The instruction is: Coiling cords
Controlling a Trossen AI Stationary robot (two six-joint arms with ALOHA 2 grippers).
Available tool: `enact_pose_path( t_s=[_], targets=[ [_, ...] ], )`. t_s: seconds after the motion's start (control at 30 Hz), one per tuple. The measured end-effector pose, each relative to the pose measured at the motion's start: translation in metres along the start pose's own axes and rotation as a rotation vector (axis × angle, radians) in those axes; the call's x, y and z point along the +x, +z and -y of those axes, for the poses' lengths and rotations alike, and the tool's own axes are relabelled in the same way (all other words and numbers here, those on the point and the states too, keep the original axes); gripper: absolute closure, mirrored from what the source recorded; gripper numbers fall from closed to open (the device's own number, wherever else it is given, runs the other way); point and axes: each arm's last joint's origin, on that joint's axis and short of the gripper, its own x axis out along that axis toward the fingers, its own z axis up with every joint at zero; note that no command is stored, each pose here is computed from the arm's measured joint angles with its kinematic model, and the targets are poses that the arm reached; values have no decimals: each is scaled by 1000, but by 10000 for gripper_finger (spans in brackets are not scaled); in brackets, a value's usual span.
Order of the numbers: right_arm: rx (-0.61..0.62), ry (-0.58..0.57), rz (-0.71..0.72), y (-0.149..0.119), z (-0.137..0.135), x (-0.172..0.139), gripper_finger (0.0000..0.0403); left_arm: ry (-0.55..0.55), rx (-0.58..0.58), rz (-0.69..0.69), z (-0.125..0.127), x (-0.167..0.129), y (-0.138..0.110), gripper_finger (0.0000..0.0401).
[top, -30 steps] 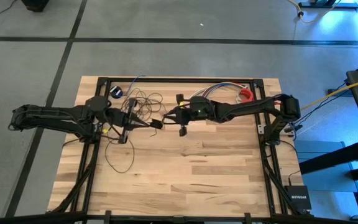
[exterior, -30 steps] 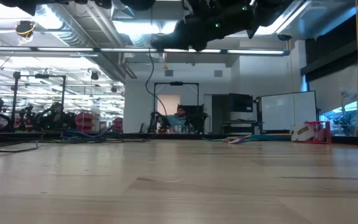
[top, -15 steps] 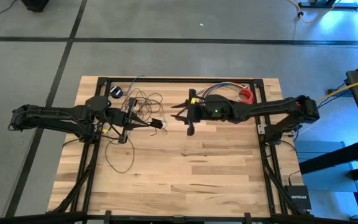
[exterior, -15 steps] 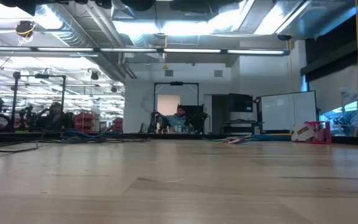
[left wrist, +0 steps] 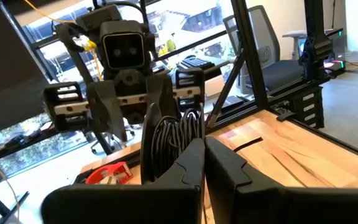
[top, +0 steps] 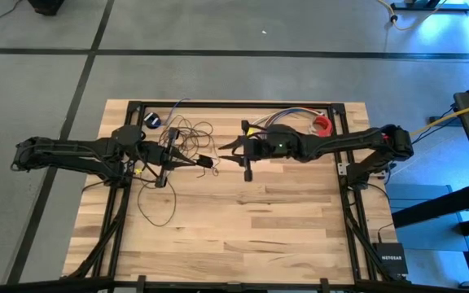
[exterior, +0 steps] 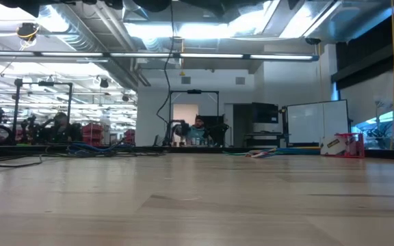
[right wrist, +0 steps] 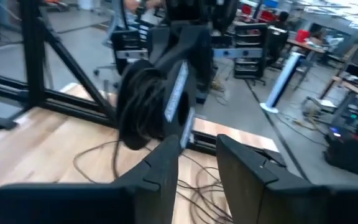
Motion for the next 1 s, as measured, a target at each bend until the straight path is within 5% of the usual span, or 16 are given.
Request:
enact_pose_path(
  t_s=[0.4, 0.83, 1.0],
  targets=[
    [23, 93, 42, -6, -10, 11, 292, 1, 1, 3, 0, 0, 0, 401],
    [10, 22, 78, -2, -7, 14, 294, 3, 8, 8, 0, 0, 1, 401],
    [9, 31, 88, -4, -8, 17, 342, 3, 11, 8, 0, 0, 1, 401]
  ],
)
